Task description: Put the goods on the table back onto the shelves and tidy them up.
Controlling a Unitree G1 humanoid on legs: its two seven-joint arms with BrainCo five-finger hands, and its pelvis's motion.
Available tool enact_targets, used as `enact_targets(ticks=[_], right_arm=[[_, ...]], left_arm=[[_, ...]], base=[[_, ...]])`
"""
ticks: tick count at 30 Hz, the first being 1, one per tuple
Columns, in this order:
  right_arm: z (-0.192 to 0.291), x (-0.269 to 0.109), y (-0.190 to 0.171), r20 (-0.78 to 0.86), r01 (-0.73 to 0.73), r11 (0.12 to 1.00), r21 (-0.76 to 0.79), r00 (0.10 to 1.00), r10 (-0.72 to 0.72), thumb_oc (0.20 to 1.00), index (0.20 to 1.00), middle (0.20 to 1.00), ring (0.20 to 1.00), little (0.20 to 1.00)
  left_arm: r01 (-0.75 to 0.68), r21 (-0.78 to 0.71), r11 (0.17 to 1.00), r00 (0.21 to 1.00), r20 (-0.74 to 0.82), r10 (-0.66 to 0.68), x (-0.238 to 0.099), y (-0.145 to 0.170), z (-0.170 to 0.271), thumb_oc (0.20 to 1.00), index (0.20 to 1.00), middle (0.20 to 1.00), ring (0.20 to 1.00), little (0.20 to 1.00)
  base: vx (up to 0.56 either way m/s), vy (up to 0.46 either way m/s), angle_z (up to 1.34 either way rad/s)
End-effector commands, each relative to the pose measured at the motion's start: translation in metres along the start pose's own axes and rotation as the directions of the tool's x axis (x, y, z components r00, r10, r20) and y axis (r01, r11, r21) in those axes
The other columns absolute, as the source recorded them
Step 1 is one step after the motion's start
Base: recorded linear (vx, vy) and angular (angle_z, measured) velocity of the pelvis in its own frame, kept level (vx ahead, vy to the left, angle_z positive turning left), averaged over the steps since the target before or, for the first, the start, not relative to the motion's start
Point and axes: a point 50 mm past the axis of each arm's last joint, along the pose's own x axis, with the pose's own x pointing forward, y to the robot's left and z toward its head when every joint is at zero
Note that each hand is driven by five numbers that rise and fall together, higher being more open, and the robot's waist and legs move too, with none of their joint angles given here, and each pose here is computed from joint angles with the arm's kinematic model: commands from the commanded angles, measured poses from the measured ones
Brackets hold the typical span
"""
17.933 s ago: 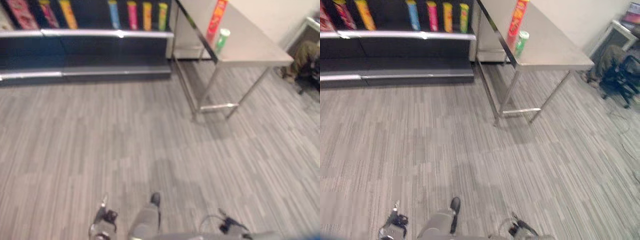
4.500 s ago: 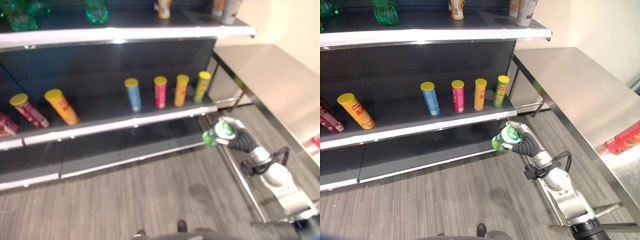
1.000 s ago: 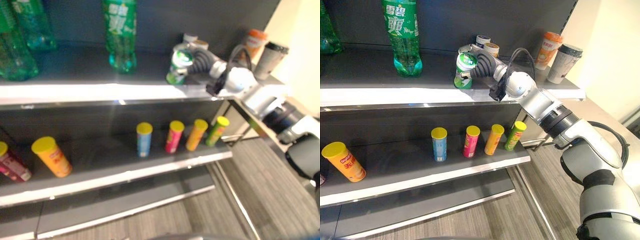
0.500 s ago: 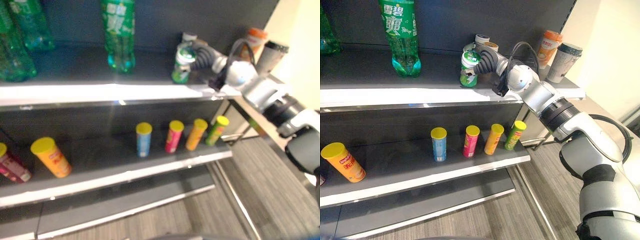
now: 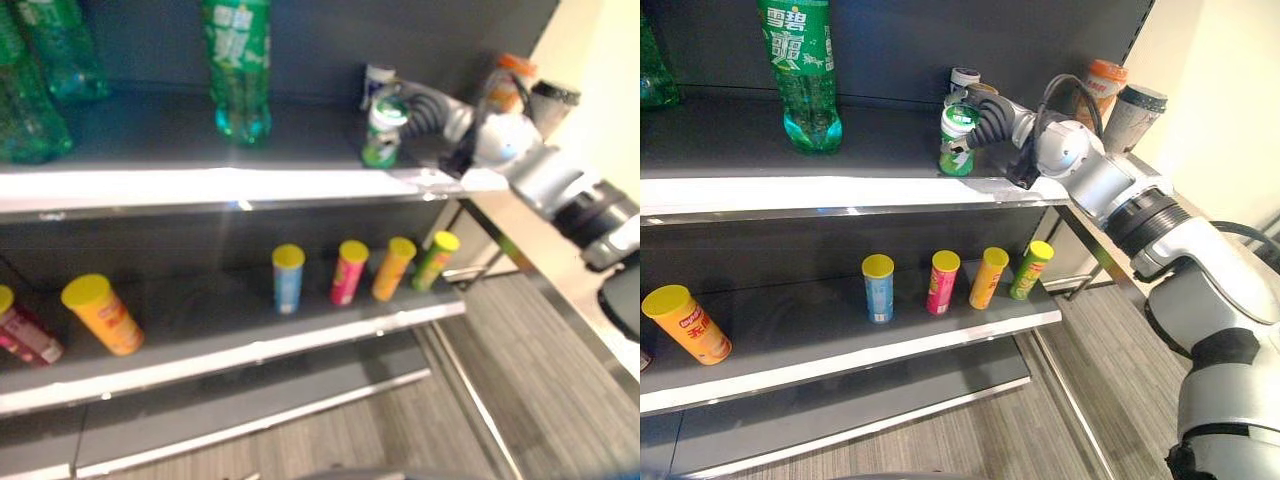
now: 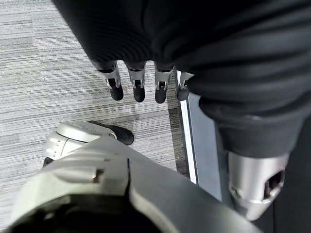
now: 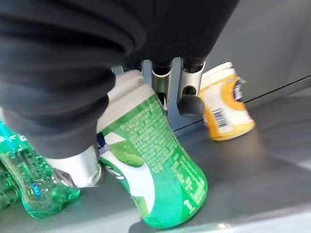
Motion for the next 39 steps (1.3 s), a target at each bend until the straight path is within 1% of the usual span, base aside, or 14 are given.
enact_targets(ticks=[1, 5, 7, 8, 14, 26, 30, 32, 33, 34, 35, 36, 37, 39], right_arm=[[0.0, -0.006, -0.032, -0.045, 0.048, 0.998, -0.03, 0.998, -0.05, 0.2, 0.2, 0.2, 0.2, 0.2], [-0.002, -0.008, -0.028, -0.045, 0.021, 1.0, -0.015, 0.999, -0.021, 0.2, 0.2, 0.2, 0.2, 0.2], [-0.001, -0.008, -0.025, -0.039, 0.008, 1.0, -0.006, 0.999, -0.008, 0.316, 0.316, 0.316, 0.316, 0.316], [-0.001, -0.008, -0.019, -0.029, -0.018, 1.0, 0.024, 0.999, 0.019, 1.0, 1.0, 1.0, 1.0, 1.0], [-0.003, -0.01, -0.017, -0.034, -0.037, 0.999, 0.028, 0.999, 0.038, 1.0, 1.0, 1.0, 1.0, 1.0], [-0.002, -0.015, -0.028, -0.019, 0.025, 0.999, 0.034, 1.0, -0.024, 1.0, 1.0, 1.0, 1.0, 1.0], [0.003, -0.023, -0.04, 0.014, 0.072, 0.997, 0.033, 0.997, -0.073, 1.0, 1.0, 1.0, 1.0, 1.0], [0.005, -0.028, -0.05, 0.019, 0.113, 0.994, 0.01, 0.993, -0.113, 1.0, 1.0, 1.0, 1.0, 1.0], [0.012, -0.034, -0.057, 0.048, 0.139, 0.99, -0.014, 0.989, -0.138, 1.0, 1.0, 1.0, 1.0, 1.0], [0.012, -0.035, -0.057, 0.047, 0.139, 0.99, -0.013, 0.989, -0.138, 1.0, 1.0, 1.0, 1.0, 1.0], [0.018, -0.042, -0.065, 0.071, 0.167, 0.985, -0.049, 0.984, -0.164, 1.0, 1.0, 1.0, 1.0, 1.0], [0.018, -0.042, -0.065, 0.07, 0.168, 0.985, -0.049, 0.984, -0.164, 1.0, 1.0, 1.0, 1.0, 1.0], [0.026, -0.053, -0.071, 0.107, 0.195, 0.977, -0.083, 0.977, -0.185, 1.0, 1.0, 1.0, 1.0, 1.0], [0.025, -0.053, -0.071, 0.106, 0.195, 0.977, -0.082, 0.977, -0.186, 1.0, 1.0, 1.0, 1.0, 1.0]], left_arm=[[-0.023, -0.016, 1.0, 1.0, 0.004, 0.023, 0.0, 0.011, 0.008, 1.0, 1.0, 1.0, 1.0, 1.0], [-0.019, -0.009, 1.0, 1.0, 0.007, 0.019, 0.0, 0.011, 0.009, 1.0, 1.0, 1.0, 1.0, 1.0], [-0.017, -0.009, 1.0, 1.0, 0.005, 0.018, 0.0, 0.01, 0.009, 1.0, 1.0, 1.0, 1.0, 1.0], [-0.018, -0.009, 1.0, 1.0, 0.004, 0.018, 0.0, 0.011, 0.008, 1.0, 1.0, 1.0, 1.0, 1.0], [-0.02, -0.013, 1.0, 1.0, 0.012, 0.02, 0.0, 0.012, 0.011, 1.0, 1.0, 1.0, 1.0, 1.0], [-0.063, -0.023, 0.998, 0.998, -0.022, 0.062, -0.002, 0.022, 0.006, 1.0, 1.0, 1.0, 1.0, 1.0], [-0.077, -0.035, 0.996, 0.997, -0.034, 0.075, -0.003, 0.024, 0.002, 1.0, 1.0, 1.0, 1.0, 1.0], [-0.083, -0.043, 0.996, 0.996, -0.043, 0.081, -0.003, 0.025, 0.0, 1.0, 1.0, 1.0, 1.0, 1.0], [-0.091, -0.049, 0.995, 0.995, -0.054, 0.088, -0.004, 0.026, -0.004, 1.0, 1.0, 1.0, 1.0, 1.0], [-0.091, -0.049, 0.995, 0.995, -0.054, 0.089, -0.004, 0.026, -0.004, 1.0, 1.0, 1.0, 1.0, 1.0], [-0.099, -0.057, 0.993, 0.994, -0.056, 0.096, -0.004, 0.027, -0.004, 1.0, 1.0, 1.0, 1.0, 1.0], [-0.1, -0.056, 0.993, 0.994, -0.056, 0.096, -0.004, 0.027, -0.004, 1.0, 1.0, 1.0, 1.0, 1.0], [-0.102, -0.065, 0.993, 0.993, -0.063, 0.098, -0.005, 0.026, -0.007, 1.0, 1.0, 1.0, 1.0, 1.0], [-0.103, -0.065, 0.993, 0.993, -0.063, 0.099, -0.005, 0.026, -0.007, 1.0, 1.0, 1.0, 1.0, 1.0]], base=[[0.0, 0.0, 0.0], [0.0, 0.0, 0.0], [0.0, 0.0, 0.0], [0.0, 0.0, 0.0], [0.0, 0.0, 0.0], [0.0, 0.0, 0.0], [0.0, 0.0, 0.0], [0.0, 0.0, 0.0], [0.0, 0.0, 0.0], [0.01, -0.005, -0.06], [0.01, -0.001, -0.08], [0.01, 0.001, -0.19], [0.0, 0.002, -0.19], [0.01, 0.003, -0.1]])
